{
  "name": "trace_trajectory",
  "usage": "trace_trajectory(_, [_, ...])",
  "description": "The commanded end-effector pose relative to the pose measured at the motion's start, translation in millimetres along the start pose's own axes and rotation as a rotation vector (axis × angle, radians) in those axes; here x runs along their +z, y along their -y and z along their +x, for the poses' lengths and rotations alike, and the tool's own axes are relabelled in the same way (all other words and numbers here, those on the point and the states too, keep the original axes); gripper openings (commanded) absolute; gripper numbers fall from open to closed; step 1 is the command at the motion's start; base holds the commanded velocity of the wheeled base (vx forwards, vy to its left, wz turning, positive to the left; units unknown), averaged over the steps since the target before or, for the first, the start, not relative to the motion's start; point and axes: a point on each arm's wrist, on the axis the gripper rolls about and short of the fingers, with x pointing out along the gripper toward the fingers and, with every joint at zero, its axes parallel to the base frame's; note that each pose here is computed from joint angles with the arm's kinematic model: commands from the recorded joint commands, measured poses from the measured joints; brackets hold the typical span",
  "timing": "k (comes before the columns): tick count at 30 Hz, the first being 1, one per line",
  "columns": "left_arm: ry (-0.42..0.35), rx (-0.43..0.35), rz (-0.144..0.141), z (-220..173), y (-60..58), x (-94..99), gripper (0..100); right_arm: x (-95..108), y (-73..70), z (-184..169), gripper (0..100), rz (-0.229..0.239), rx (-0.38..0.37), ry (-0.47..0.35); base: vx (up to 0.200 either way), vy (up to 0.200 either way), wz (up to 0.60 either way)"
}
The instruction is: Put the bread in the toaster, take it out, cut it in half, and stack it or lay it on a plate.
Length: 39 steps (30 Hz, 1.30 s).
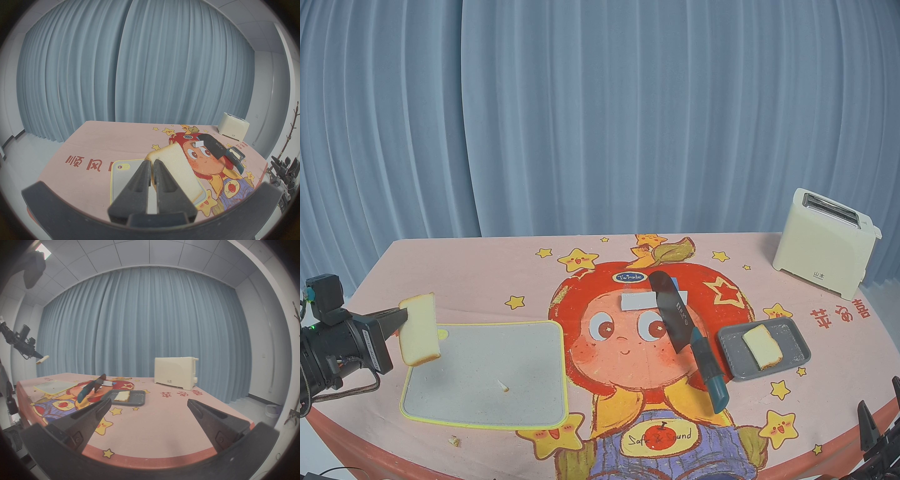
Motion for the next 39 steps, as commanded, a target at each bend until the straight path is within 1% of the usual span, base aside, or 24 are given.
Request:
trace_trajectory(1, [0.0, -0.001, 0.0, 0.1, 0.0, -0.1, 0, -6.1, 0.3, -4.1, 100, 0.005, 0.008, 0.057, 0.0, 0.0, 0.0])
trace_trajectory(3, [-0.003, 0.0, 0.0, 0.6, 0.0, -0.6, 0, -6.2, 0.9, -3.8, 100, 0.009, -0.015, 0.052, 0.0, 0.0, 0.0])
trace_trajectory(6, [-0.003, 0.004, -0.003, 0.3, -0.6, -0.8, 0, -6.3, 1.1, -4.1, 100, 0.02, -0.024, 0.056, 0.0, 0.0, 0.0])
trace_trajectory(12, [-0.002, -0.002, -0.006, 0.2, 0.1, -0.5, 0, -6.3, 1.0, -4.1, 100, 0.026, -0.018, 0.056, 0.0, 0.0, 0.0])
trace_trajectory(16, [0.003, 0.002, -0.015, 0.0, -0.2, 0.9, 0, -6.3, 1.0, -4.1, 100, 0.024, -0.018, 0.056, 0.0, 0.0, 0.0])
trace_trajectory(18, [0.002, 0.002, -0.015, 0.1, -0.3, 0.4, 0, -6.3, 1.1, -4.1, 100, 0.029, -0.024, 0.056, 0.0, -0.2, 0.0])
trace_trajectory(19, [-0.01, -0.002, -0.013, 0.3, -0.3, -3.0, 0, -6.4, 0.9, -3.9, 100, 0.023, -0.016, 0.052, 0.0, -0.2, 0.0])
trace_trajectory(28, [0.029, -0.009, -0.01, -9.1, -0.7, -1.2, 0, -6.3, 0.9, -4.1, 100, 0.024, -0.016, 0.056, 0.0, -0.2, 0.0])
trace_trajectory(39, [0.027, -0.012, -0.009, -9.1, -0.5, -1.6, 0, -6.3, 0.9, -4.1, 100, 0.024, -0.016, 0.056, 0.0, -0.2, 0.0])
